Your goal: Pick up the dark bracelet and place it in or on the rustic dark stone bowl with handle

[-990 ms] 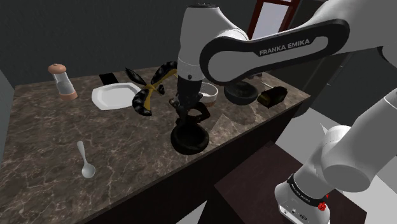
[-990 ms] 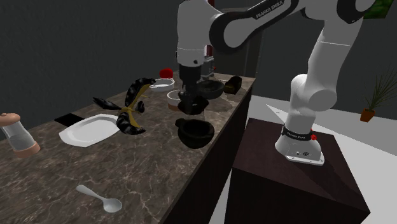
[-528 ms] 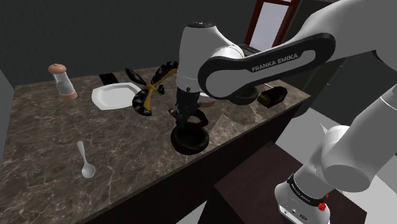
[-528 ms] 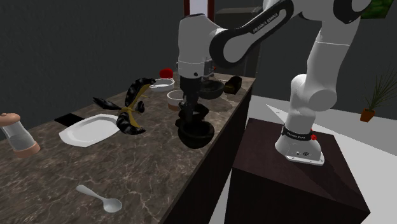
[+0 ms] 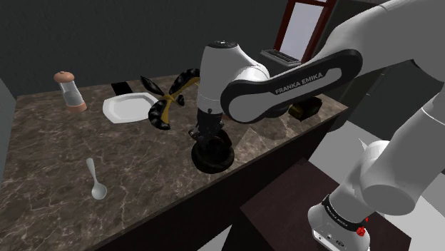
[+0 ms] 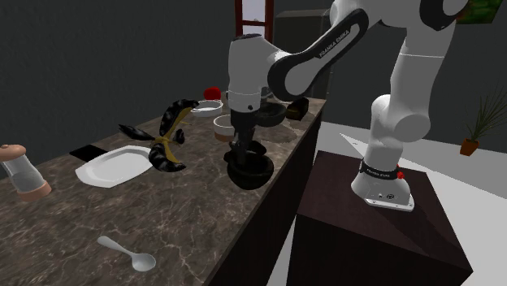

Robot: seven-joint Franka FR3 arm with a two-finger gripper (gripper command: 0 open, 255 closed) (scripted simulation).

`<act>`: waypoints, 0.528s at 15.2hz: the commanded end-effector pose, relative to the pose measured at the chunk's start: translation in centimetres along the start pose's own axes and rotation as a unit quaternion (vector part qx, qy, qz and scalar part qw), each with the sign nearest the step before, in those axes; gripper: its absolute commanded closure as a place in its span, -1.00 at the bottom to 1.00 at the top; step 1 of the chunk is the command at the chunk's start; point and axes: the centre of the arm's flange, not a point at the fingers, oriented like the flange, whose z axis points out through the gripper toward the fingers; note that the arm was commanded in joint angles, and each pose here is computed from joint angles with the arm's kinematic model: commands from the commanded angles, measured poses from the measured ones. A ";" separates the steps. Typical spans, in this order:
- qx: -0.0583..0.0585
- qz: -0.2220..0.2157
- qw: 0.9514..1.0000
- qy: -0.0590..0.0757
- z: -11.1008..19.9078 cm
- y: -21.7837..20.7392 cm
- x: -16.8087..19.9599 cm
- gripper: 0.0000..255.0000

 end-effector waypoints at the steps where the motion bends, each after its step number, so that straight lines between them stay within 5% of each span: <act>1: 0.000 0.000 1.000 0.000 0.1 0.0 0.0 1.00; 5: 0.000 0.000 1.000 0.000 0.1 0.0 0.0 1.00; 6: 0.000 0.000 1.000 0.000 0.1 0.0 0.0 -1.00; 8: 0.000 0.000 1.000 0.000 0.1 0.0 0.0 -1.00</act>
